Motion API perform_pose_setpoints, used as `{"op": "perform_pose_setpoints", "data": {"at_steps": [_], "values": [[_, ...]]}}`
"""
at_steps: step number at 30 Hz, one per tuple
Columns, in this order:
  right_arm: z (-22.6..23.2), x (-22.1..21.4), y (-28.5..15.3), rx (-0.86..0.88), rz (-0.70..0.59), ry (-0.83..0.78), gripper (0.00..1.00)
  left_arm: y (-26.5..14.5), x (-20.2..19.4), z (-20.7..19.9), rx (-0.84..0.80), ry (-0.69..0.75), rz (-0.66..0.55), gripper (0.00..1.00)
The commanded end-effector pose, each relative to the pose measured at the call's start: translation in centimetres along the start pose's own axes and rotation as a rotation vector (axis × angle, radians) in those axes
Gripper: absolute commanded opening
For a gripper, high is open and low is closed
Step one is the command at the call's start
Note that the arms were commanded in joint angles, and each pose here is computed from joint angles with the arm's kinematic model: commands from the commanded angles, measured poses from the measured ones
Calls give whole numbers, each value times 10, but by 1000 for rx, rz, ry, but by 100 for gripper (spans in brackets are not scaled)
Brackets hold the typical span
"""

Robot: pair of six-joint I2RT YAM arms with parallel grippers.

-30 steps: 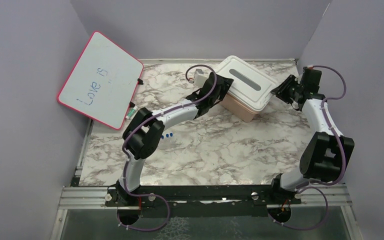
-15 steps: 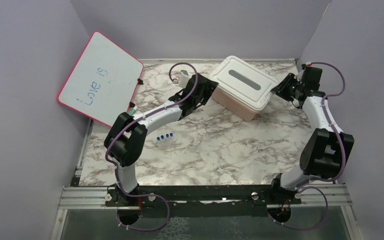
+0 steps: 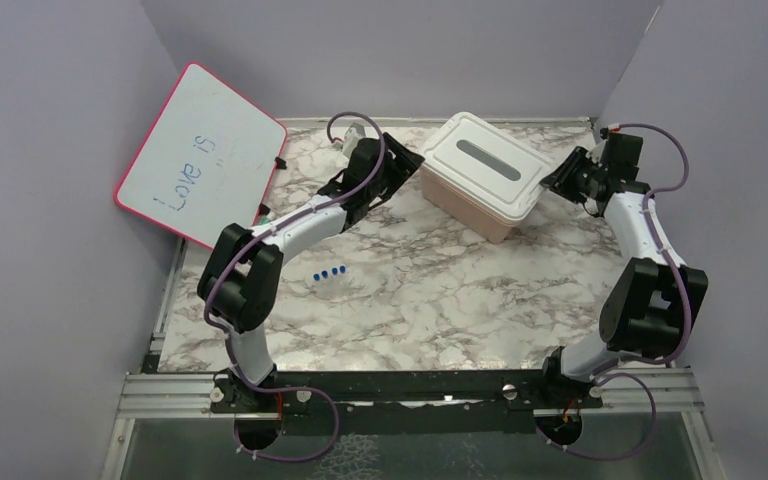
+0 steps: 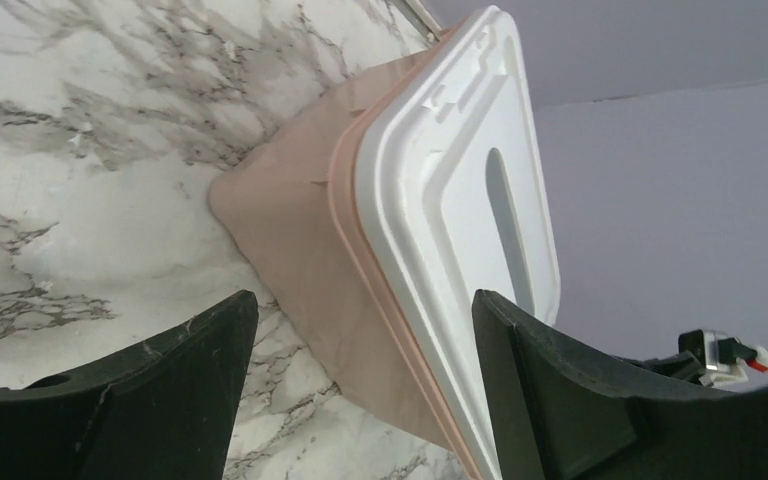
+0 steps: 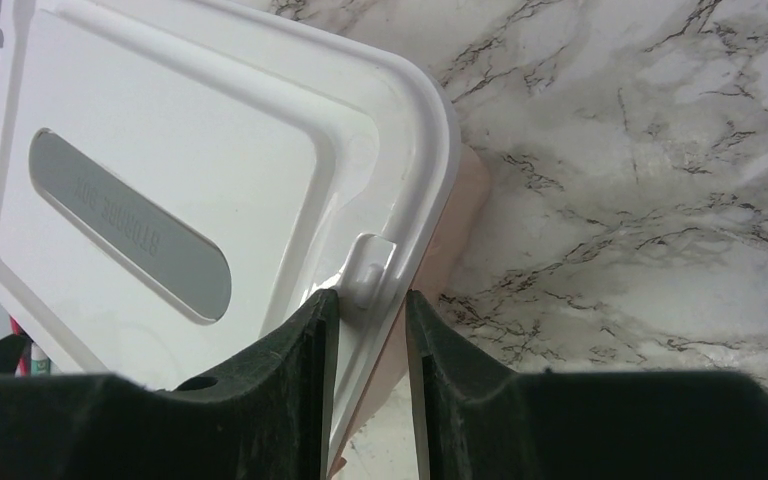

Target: Organize the chemistry lab equipment

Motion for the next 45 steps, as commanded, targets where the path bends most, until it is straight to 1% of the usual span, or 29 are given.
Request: {"op": "perform_pose_setpoints", "data": {"at_steps": [1, 4, 6, 11, 20, 26, 28, 31, 34, 36, 41, 45], "values": [[8, -12, -7, 1, 46, -34, 35, 7, 8, -32, -177, 95, 25, 81], [11, -12, -7, 6, 49, -44, 35, 18, 2, -32, -189, 117, 84, 81], [12, -12, -7, 2, 46, -51, 35, 25, -2, -27, -171, 131, 101, 79], [7, -12, -7, -23, 40, -54, 35, 36, -6, -12, -115, 150, 105, 68], [2, -17, -2, -65, 42, -73, 37, 50, -20, 18, -9, 180, 151, 57], [-2, -20, 1, -100, 46, -82, 37, 54, -27, 34, 43, 184, 172, 46], [-4, -22, 3, -118, 47, -83, 36, 54, -31, 41, 71, 184, 190, 44], [-8, -24, 6, -162, 41, -93, 35, 55, -30, 50, 102, 188, 178, 41], [-7, -22, 5, -191, 29, -113, 34, 54, -30, 51, 99, 197, 190, 41], [-2, -16, 0, -192, 9, -120, 35, 53, -25, 45, 91, 214, 188, 43], [14, 12, -21, -205, -73, -132, 38, 40, 4, 12, 28, 302, 178, 55], [30, 32, -43, -197, -135, -141, 44, 17, 44, -12, 18, 399, 116, 63]]}}
Point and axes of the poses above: each gripper's point midway between its finger pads, its own y axis out along the fingers, its own z axis along the line the jaws close on, x = y × z, the point moved 2 cm from there along -y, back along the fingers, and after that the axes turned 7 degrees about y, right-handed, at the moved point
